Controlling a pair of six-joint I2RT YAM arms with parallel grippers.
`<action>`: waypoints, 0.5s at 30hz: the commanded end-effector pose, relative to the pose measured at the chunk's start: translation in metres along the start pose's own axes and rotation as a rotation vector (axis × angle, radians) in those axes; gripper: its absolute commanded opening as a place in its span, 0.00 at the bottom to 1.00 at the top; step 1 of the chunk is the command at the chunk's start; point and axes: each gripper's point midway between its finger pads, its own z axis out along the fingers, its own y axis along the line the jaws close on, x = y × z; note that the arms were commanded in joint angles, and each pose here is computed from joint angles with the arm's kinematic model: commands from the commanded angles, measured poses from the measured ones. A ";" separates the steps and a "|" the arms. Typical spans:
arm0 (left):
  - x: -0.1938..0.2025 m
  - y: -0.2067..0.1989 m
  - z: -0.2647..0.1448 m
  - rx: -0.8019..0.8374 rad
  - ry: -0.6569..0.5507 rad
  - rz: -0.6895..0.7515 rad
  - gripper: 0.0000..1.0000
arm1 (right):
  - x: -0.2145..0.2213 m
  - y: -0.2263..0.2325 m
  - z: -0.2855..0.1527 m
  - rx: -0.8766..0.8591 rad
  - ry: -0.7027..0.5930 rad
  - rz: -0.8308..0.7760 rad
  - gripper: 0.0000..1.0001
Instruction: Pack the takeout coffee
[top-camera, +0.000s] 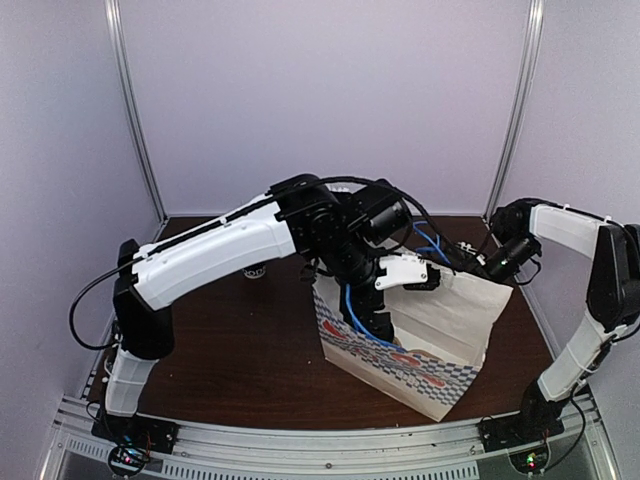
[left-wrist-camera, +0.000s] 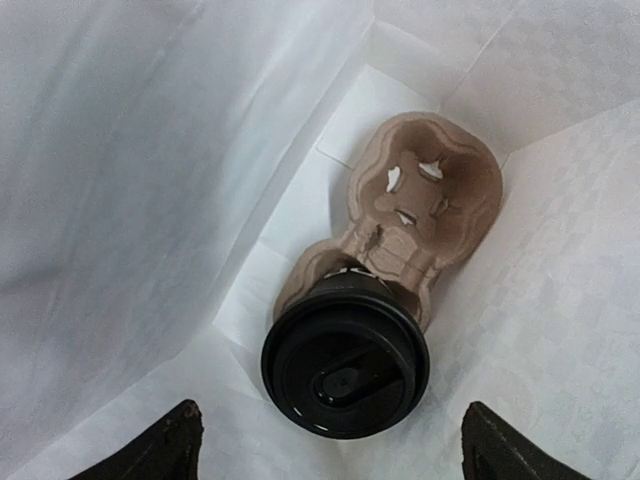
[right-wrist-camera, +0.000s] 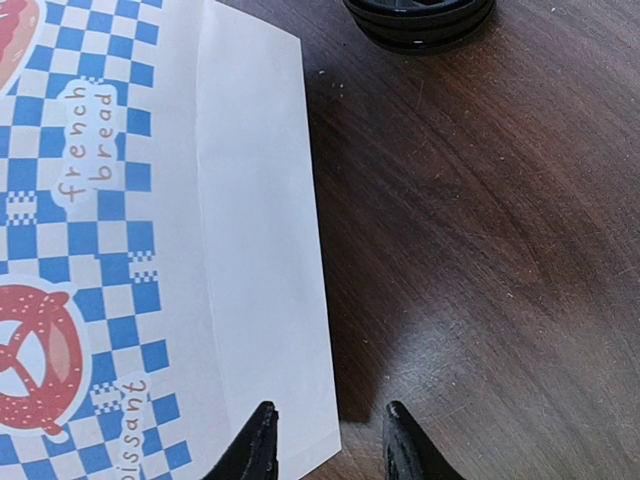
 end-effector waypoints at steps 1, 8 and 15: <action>-0.039 0.009 -0.048 -0.082 -0.211 0.029 0.90 | -0.010 0.013 -0.014 -0.001 -0.043 -0.030 0.37; -0.061 0.019 -0.088 -0.180 -0.402 0.034 0.89 | -0.019 0.029 -0.030 0.000 -0.098 -0.054 0.37; -0.063 0.043 -0.136 -0.371 -0.542 -0.037 0.88 | -0.032 0.052 -0.057 0.020 -0.175 -0.079 0.37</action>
